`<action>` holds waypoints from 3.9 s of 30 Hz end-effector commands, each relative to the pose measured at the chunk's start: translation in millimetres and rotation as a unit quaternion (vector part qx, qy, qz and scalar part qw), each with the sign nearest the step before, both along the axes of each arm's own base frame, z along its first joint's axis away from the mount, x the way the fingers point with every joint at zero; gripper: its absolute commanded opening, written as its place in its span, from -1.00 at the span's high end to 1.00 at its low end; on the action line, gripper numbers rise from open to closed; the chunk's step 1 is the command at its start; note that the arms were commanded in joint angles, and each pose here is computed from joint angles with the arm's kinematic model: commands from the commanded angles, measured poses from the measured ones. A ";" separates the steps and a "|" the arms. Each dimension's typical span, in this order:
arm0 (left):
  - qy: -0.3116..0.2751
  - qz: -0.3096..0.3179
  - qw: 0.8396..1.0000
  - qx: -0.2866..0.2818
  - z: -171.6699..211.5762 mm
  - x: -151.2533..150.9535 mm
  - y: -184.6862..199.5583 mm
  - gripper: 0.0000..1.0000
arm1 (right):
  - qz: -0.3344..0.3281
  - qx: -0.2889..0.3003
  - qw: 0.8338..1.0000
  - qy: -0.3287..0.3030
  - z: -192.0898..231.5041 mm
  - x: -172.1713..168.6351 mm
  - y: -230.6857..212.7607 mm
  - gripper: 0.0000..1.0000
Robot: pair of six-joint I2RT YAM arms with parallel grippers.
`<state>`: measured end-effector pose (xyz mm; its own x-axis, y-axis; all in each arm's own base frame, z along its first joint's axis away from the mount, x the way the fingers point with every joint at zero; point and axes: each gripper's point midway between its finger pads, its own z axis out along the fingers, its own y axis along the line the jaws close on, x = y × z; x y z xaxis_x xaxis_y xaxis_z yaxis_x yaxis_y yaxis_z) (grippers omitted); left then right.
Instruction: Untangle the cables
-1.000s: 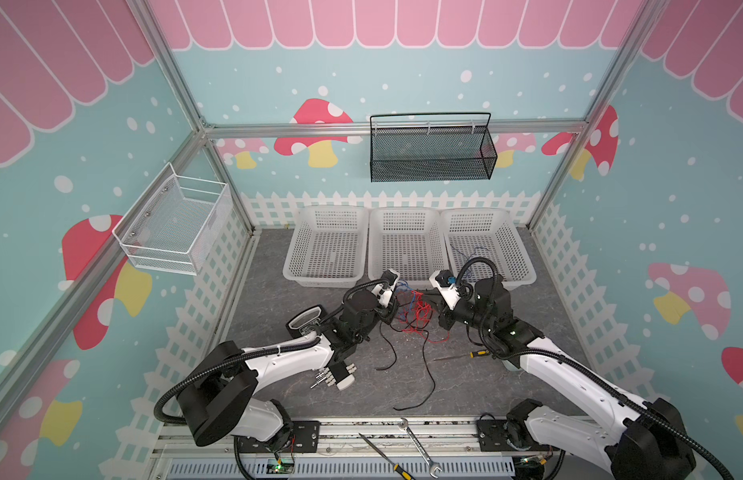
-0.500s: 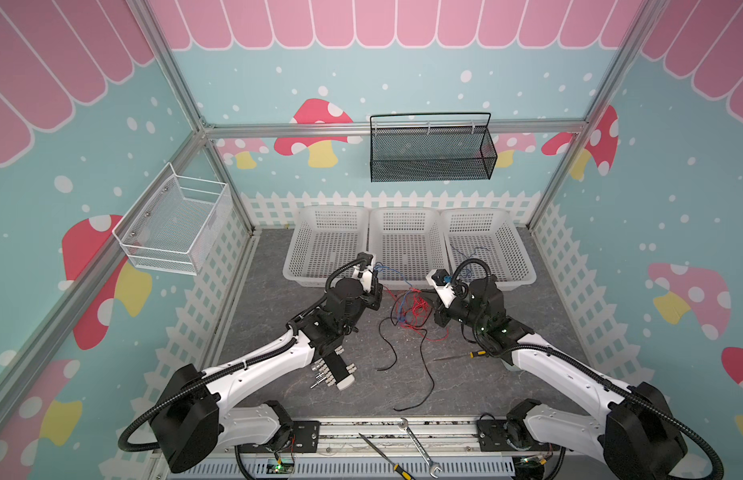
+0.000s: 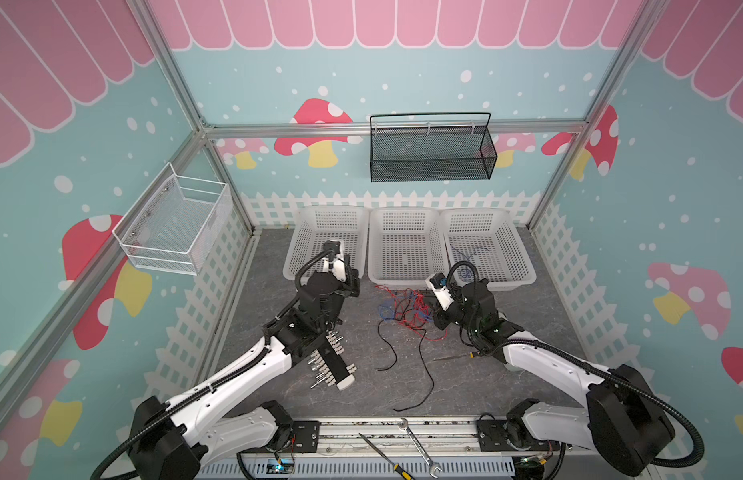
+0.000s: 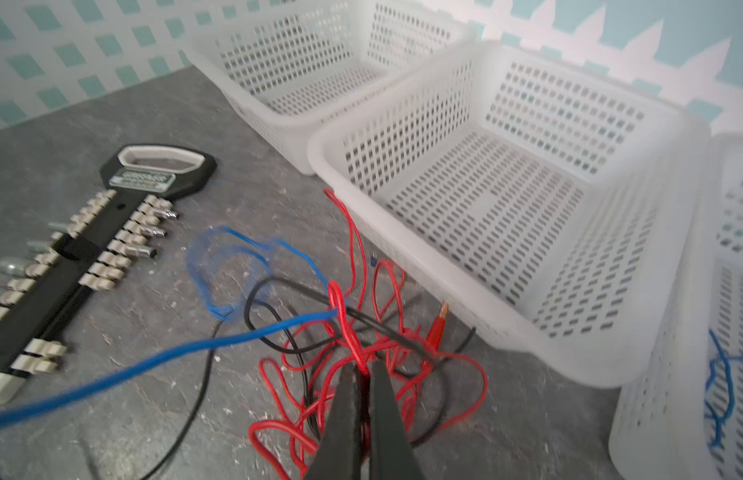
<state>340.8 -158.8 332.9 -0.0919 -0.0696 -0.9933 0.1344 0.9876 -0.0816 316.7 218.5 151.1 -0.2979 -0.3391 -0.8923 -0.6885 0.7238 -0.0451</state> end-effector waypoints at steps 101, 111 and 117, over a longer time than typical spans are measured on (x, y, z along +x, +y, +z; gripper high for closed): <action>-0.050 -0.306 0.924 0.226 -141.1 -21.6 -133.8 1.00 | 0.158 0.047 0.986 -0.039 60.7 -35.1 36.4 1.00; -0.019 -0.258 0.949 0.181 -139.3 -9.9 -106.2 1.00 | 0.127 0.037 0.990 -0.041 55.5 -35.8 24.8 1.00; 0.000 -0.215 0.963 0.161 -130.8 0.9 -85.2 1.00 | 0.124 0.044 0.991 -0.038 55.7 -39.8 22.5 1.00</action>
<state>327.0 -270.6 204.4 0.0330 0.2941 -0.9552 0.6352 0.7317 0.2473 275.6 248.3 209.0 -0.1337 -0.3113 -0.9409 -0.8627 0.5038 -0.0441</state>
